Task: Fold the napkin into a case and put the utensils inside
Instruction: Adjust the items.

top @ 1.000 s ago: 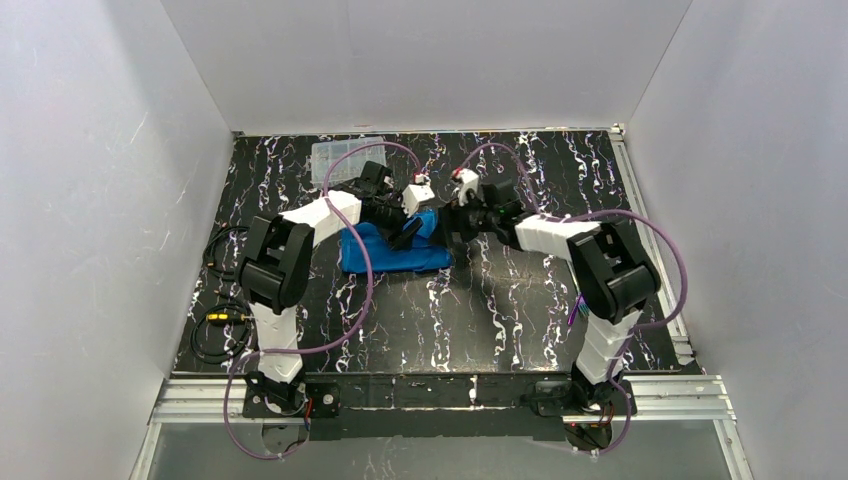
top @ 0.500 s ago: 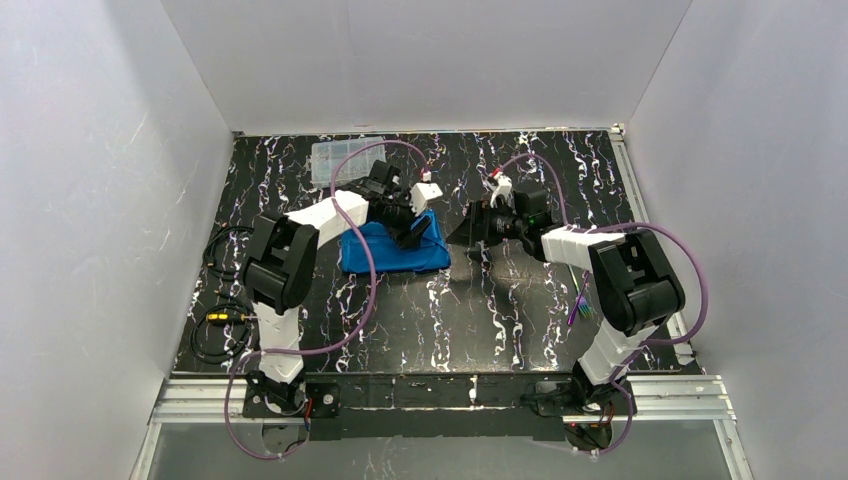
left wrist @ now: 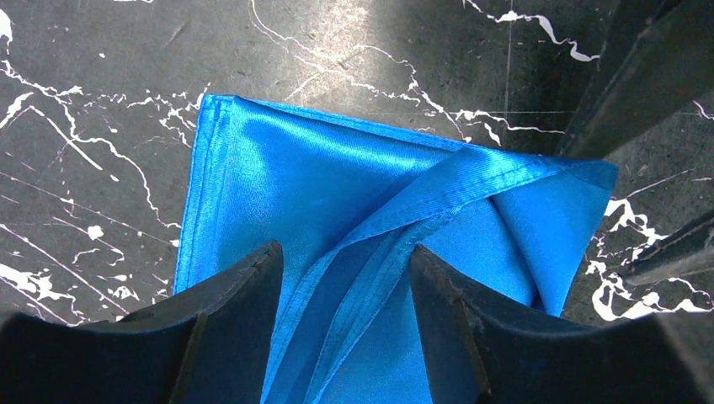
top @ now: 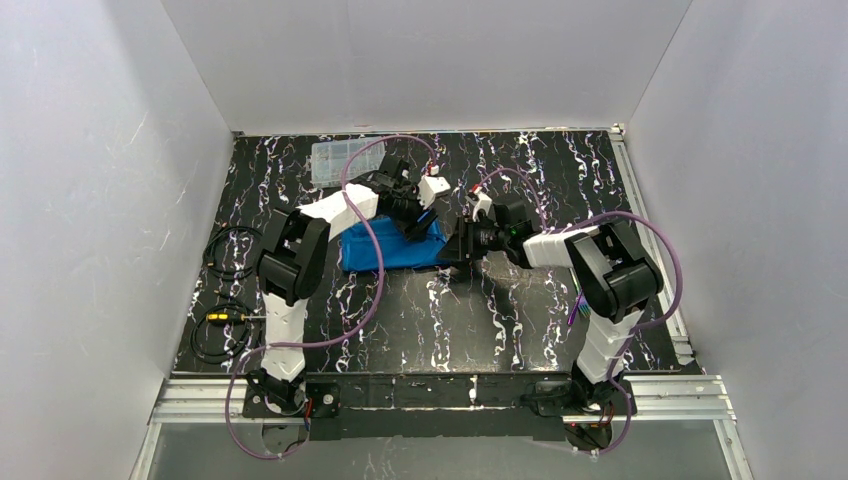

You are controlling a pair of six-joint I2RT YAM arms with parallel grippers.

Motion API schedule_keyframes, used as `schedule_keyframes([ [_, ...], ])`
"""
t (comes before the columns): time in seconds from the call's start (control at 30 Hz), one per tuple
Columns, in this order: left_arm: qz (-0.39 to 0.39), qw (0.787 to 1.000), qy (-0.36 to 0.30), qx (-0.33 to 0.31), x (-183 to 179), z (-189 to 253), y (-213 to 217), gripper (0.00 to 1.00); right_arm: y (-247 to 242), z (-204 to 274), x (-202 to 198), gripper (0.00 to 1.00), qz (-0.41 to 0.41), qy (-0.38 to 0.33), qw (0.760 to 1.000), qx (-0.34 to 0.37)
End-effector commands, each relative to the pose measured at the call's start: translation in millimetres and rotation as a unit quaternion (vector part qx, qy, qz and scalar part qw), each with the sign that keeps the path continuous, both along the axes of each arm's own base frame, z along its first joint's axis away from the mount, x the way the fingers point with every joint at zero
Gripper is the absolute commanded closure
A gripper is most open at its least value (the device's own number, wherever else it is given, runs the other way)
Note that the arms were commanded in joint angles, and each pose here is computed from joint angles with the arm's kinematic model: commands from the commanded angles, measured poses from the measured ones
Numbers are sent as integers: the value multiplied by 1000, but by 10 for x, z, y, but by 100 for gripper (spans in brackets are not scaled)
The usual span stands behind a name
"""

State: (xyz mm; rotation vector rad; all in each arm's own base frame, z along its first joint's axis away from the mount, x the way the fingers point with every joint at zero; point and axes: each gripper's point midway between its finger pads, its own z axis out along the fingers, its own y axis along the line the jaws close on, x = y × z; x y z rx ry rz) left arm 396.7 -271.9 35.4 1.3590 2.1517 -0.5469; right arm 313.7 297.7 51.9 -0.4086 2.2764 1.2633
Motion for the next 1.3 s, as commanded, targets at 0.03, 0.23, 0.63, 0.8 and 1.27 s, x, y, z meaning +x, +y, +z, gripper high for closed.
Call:
schedule_keyframes([
  [0.03,4,1000,6,-8,27,82,-50,47,77,230,232,50,-15,-51,999,8],
  [0.23,-4,1000,26,-11,-82,21,-56,50,56,238,299,50,-17,-57,998,-13],
  [0.63,-24,999,23,3,-182,-16,3,54,197,234,301,98,4,-28,999,22],
  [0.8,-23,999,29,1,-186,-39,-10,58,217,304,306,99,8,-16,999,38],
  [1.27,-30,999,39,-5,-235,-80,-70,61,273,177,512,97,-44,38,996,74],
])
